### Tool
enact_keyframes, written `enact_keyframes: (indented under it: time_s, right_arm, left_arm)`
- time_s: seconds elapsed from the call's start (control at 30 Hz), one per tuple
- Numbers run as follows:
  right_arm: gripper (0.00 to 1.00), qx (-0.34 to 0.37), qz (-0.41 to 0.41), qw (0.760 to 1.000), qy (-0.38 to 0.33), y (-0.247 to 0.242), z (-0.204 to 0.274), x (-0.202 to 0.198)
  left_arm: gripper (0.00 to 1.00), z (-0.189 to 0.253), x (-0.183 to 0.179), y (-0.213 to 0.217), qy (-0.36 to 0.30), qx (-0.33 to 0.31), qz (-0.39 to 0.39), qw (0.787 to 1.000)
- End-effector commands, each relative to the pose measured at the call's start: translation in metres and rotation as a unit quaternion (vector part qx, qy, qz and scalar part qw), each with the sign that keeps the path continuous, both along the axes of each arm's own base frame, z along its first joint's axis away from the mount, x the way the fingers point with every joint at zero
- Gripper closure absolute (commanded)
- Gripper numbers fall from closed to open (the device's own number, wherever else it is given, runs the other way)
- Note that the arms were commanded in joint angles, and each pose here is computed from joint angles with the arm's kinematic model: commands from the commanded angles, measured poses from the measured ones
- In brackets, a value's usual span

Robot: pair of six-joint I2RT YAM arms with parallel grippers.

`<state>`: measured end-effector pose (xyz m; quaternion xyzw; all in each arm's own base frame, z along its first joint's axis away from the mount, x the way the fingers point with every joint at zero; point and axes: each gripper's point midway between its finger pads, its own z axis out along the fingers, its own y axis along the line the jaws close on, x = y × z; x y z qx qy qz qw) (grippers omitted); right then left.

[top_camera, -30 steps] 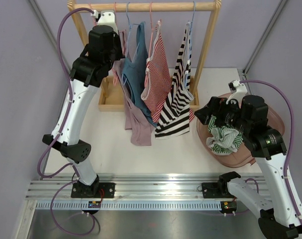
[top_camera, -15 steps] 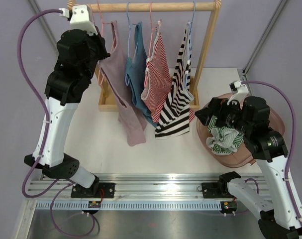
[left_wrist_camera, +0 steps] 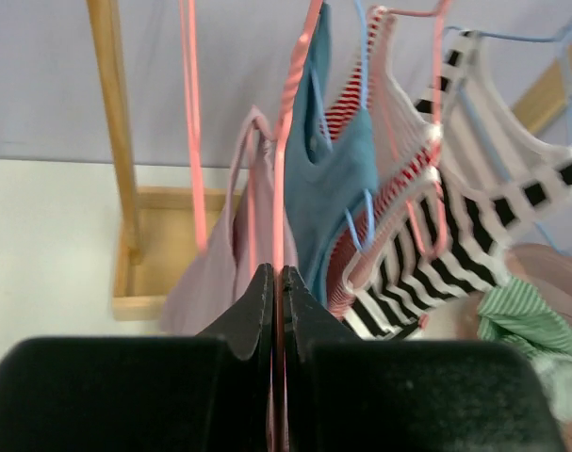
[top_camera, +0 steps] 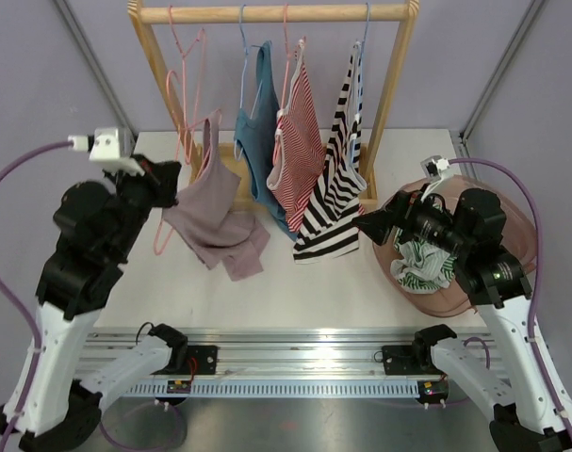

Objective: Remove the tank top from the hanger

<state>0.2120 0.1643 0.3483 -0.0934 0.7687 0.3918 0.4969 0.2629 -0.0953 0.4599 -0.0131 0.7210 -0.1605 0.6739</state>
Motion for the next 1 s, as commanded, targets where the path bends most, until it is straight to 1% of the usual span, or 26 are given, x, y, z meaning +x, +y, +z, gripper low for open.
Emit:
enact_keyframes:
  time_s: [0.0, 0.03, 0.07, 0.1, 0.17, 0.23, 0.27, 0.33, 0.37, 0.4, 0.43, 0.47, 0.5, 0.53, 0.57, 0.6, 0.63, 0.67, 0.77, 0.83, 0.97]
  right_arm:
    - [0.01, 0.064, 0.081, 0.994, -0.019, 0.026, 0.018, -0.005]
    - [0.01, 0.072, 0.104, 0.992, -0.013, 0.032, 0.016, -0.009]
    - [0.01, 0.079, 0.113, 0.990, -0.016, 0.036, 0.011, -0.005]
    - [0.01, 0.087, 0.118, 0.989, -0.003, 0.039, 0.006, -0.003]
    - [0.01, 0.093, 0.137, 0.986, 0.006, 0.045, -0.005, -0.001]
    - [0.01, 0.099, 0.153, 0.983, 0.016, 0.052, -0.012, -0.003]
    - [0.00, 0.100, 0.159, 0.982, 0.018, 0.058, -0.019, -0.002]
    - [0.01, 0.097, 0.175, 0.979, 0.025, 0.076, -0.029, -0.009]
    - [0.00, 0.095, 0.179, 0.979, 0.023, 0.085, -0.032, -0.009]
    - [0.01, 0.092, 0.178, 0.979, 0.023, 0.093, -0.038, -0.009]
    - [0.00, 0.091, 0.184, 0.978, 0.022, 0.109, -0.044, -0.016]
    - [0.00, 0.095, 0.185, 0.978, 0.018, 0.119, -0.047, -0.011]
    - [0.01, 0.101, 0.186, 0.977, 0.030, 0.128, -0.053, -0.012]
    - [0.02, 0.099, 0.164, 0.981, 0.036, 0.132, -0.062, -0.005]
    - [0.02, 0.098, 0.167, 0.980, 0.042, 0.144, -0.070, -0.006]
    - [0.03, 0.095, 0.136, 0.985, 0.043, 0.146, -0.076, 0.005]
    - [0.03, 0.090, 0.124, 0.987, 0.047, 0.149, -0.083, 0.008]
    - [0.03, 0.081, 0.117, 0.988, 0.055, 0.156, -0.095, 0.011]
    - [0.04, 0.063, 0.073, 0.993, 0.074, 0.155, -0.121, 0.029]
    - [0.05, 0.059, 0.056, 0.993, 0.082, 0.153, -0.131, 0.033]
    - [0.08, 0.058, 0.057, 0.993, 0.084, 0.154, -0.138, 0.033]
  left_arm:
    - [1.00, 0.031, -0.053, -0.005, -0.092, -0.083, -0.074, 0.990]
    - [1.00, 0.024, -0.059, -0.008, -0.092, -0.086, -0.089, 0.988]
    - [1.00, 0.001, -0.059, -0.012, -0.068, -0.079, -0.097, 0.990]
    - [1.00, -0.002, -0.075, -0.009, -0.075, -0.085, -0.110, 0.987]
    - [1.00, -0.032, -0.083, -0.007, -0.043, -0.078, -0.113, 0.990]
    - [1.00, -0.048, -0.098, -0.002, -0.030, -0.072, -0.120, 0.990]
    - [1.00, -0.067, -0.103, -0.001, 0.001, -0.058, -0.121, 0.991]
    - [1.00, -0.088, -0.116, -0.010, 0.033, -0.044, -0.160, 0.986]
    - [1.00, -0.100, -0.124, -0.016, 0.054, -0.037, -0.185, 0.981]
    - [1.00, -0.108, -0.138, -0.031, 0.071, -0.038, -0.242, 0.967]
    - [1.00, -0.122, -0.144, -0.041, 0.093, -0.039, -0.272, 0.957]
    - [1.00, -0.130, -0.151, -0.051, 0.109, -0.043, -0.304, 0.945]
    - [1.00, -0.134, -0.168, -0.064, 0.121, -0.050, -0.364, 0.922]
    - [1.00, -0.150, -0.170, -0.071, 0.144, -0.055, -0.382, 0.911]
    - [1.00, -0.148, -0.173, -0.074, 0.139, -0.069, -0.393, 0.906]
    - [1.00, -0.150, -0.176, -0.076, 0.137, -0.076, -0.399, 0.904]
    - [1.00, -0.148, -0.173, -0.077, 0.124, -0.084, -0.399, 0.905]
    - [1.00, -0.155, -0.171, -0.079, 0.133, -0.098, -0.394, 0.904]
    - [1.00, -0.154, -0.167, -0.083, 0.117, -0.131, -0.395, 0.902]
    - [1.00, -0.150, -0.161, -0.084, 0.103, -0.145, -0.389, 0.904]
    - [1.00, -0.166, -0.147, -0.087, 0.127, -0.165, -0.366, 0.907]
